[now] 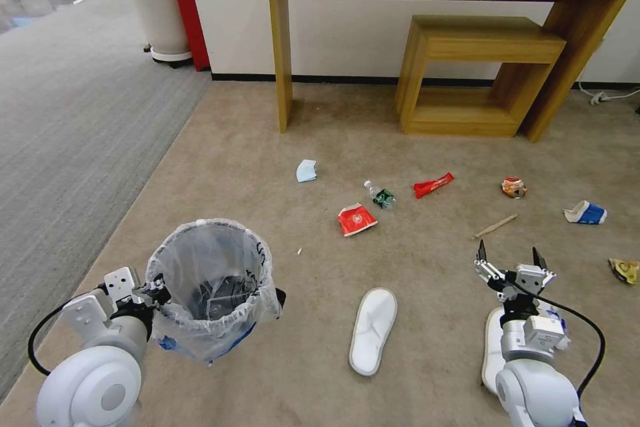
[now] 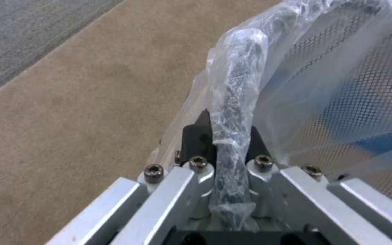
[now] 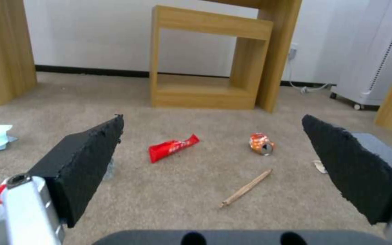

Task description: Pick up the trash bin and place the garbage on the floor into it.

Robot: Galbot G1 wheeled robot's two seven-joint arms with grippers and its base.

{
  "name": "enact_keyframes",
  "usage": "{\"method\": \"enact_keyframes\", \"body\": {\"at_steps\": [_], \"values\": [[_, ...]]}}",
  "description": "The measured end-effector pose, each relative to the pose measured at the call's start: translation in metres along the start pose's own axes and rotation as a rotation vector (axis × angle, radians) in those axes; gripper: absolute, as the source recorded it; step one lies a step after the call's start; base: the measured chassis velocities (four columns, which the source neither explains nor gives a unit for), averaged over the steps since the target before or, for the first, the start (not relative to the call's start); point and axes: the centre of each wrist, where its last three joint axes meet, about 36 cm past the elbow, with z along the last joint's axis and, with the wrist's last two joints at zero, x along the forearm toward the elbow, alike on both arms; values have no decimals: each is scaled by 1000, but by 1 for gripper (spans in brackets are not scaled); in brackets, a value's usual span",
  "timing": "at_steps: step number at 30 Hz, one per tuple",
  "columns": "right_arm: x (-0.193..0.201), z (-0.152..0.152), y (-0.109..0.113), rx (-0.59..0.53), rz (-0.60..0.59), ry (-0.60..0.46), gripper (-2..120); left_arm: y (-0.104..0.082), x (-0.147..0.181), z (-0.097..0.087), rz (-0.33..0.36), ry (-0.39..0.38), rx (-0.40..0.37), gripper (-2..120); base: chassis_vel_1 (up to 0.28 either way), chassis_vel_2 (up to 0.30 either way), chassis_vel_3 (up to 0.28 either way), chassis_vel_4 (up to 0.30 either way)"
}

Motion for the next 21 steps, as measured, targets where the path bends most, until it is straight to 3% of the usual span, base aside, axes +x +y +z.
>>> {"method": "enact_keyframes", "body": {"at_steps": [10, 16, 21], "values": [[1, 2, 3, -3, 4, -13, 100, 0, -2, 2, -4, 7, 1, 2, -43, 46, 36, -46], [6, -2, 5, -22, -14, 45, 100, 1, -4, 4, -7, 13, -1, 2, 0, 0, 0, 0], [14, -10, 6, -110, -63, 132, 100, 2, -7, 6, -12, 18, -3, 2, 0, 0, 0, 0]]}}
